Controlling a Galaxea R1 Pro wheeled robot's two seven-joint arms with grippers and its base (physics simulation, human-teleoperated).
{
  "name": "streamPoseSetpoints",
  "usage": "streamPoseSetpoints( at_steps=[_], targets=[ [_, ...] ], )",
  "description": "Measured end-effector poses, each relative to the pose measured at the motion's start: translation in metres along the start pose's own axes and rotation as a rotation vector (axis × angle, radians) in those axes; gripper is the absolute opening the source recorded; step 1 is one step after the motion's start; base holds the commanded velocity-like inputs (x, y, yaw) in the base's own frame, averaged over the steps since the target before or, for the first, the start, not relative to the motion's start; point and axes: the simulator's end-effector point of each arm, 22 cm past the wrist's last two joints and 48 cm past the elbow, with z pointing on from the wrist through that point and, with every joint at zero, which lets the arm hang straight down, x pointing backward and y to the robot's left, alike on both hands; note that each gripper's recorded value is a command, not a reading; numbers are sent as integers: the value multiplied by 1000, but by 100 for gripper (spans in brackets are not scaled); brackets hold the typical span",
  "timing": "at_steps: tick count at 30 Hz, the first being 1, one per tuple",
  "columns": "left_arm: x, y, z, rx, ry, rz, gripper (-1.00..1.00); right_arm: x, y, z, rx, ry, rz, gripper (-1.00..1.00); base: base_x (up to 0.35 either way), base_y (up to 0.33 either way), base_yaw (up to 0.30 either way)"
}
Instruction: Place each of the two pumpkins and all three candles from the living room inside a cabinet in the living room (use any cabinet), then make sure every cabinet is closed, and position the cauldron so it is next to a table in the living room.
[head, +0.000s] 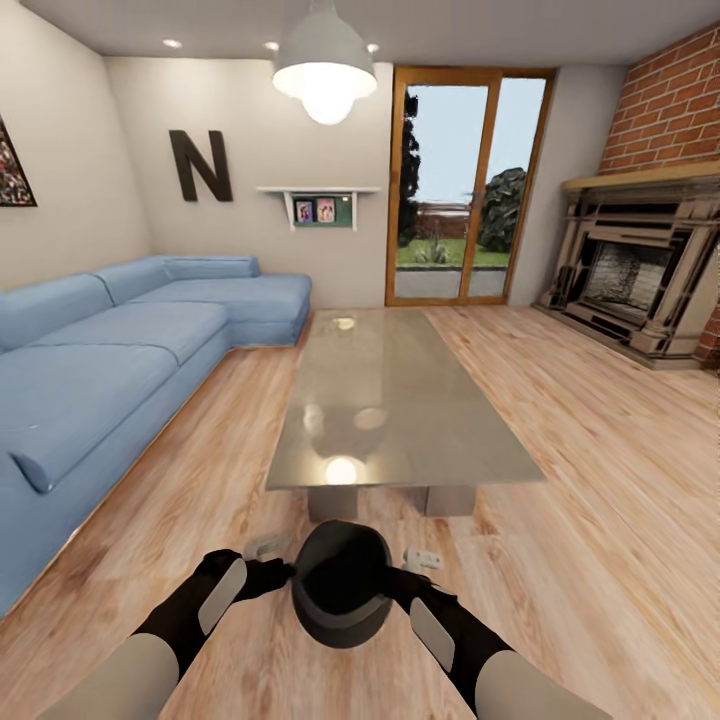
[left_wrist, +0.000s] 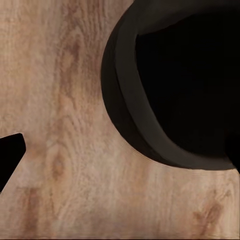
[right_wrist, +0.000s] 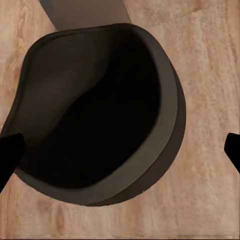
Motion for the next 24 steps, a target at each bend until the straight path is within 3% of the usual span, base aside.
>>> streamPoseSetpoints(
  at_steps=[13, 24],
  targets=[
    [-19, -8, -22, -1, 0, 0, 100, -23, 11, -15, 0, 2, 0, 100, -317, 83, 0],
    [-35, -15, -40, -1, 0, 0, 100, -43, 21, -28, -4, 3, 0, 100, -73, 10, 0]
  ],
)
